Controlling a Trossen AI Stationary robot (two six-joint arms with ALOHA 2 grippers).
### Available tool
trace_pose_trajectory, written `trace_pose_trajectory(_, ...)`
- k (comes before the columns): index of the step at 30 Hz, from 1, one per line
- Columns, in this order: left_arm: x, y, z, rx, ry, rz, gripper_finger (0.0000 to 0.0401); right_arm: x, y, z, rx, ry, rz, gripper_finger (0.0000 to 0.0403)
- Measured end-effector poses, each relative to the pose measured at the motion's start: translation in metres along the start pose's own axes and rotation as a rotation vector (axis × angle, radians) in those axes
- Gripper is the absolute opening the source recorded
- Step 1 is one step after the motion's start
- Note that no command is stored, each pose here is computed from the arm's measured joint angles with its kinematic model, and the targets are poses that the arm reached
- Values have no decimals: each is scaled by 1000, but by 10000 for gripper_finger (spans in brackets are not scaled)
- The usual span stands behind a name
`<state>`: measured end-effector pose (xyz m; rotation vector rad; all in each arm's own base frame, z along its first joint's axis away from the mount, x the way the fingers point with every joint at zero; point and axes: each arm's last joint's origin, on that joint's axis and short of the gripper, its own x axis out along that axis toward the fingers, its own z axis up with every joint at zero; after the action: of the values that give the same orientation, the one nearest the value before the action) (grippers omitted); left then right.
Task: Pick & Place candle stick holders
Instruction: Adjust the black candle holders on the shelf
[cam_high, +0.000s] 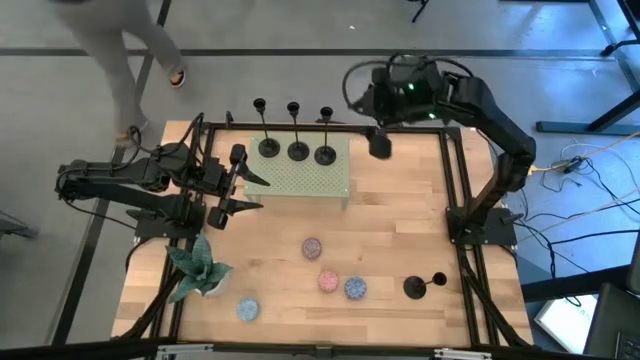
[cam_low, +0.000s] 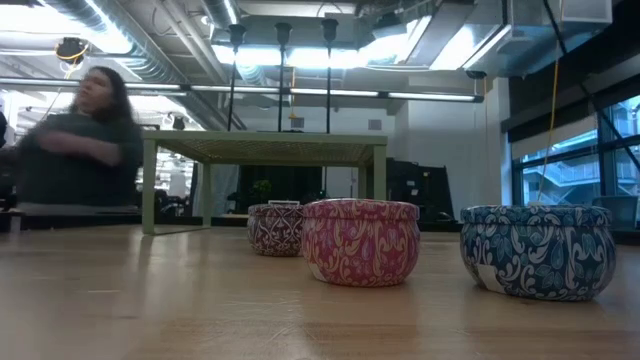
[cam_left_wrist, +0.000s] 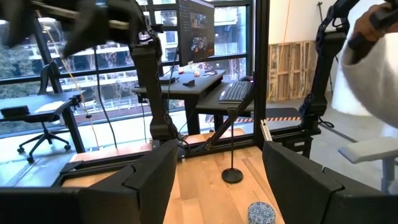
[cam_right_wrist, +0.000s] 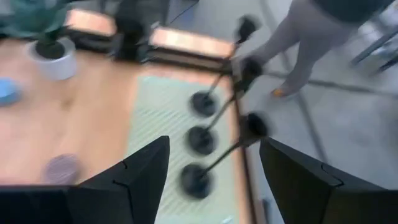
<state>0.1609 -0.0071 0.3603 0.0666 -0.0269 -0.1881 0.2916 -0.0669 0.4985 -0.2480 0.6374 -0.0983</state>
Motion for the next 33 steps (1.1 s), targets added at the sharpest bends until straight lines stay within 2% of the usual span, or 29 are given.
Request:
trace_pose_trajectory(6,0,0,0,0,0,0,235,-22,37,-8,99,148,132,255)
trace_pose_trajectory(10,0,0,0,-3,2,0,235,-27,65,-13,110,259,220,254)
trace_pose_trajectory(15,0,0,-1,-7,8,0,235,-26,105,-11,63,285,319,241)
trace_pose_trajectory(20,0,0,-1,-26,8,0,235,-14,148,-22,17,395,385,219)
trace_pose_trajectory(22,0,0,-1,-27,8,-1,235,-9,164,-32,-17,450,357,210)
trace_pose_trajectory(24,0,0,-1,-27,8,0,235,-8,176,-45,-41,497,282,202)
trace_pose_trajectory(27,0,0,-1,-27,8,-1,235,-12,187,-66,-6,524,174,193)
trace_pose_trajectory(29,0,0,-1,-27,7,-1,235,-20,192,-80,46,502,164,190)
trace_pose_trajectory(33,0,0,-1,-27,6,-1,235,-42,197,-106,152,377,220,189)
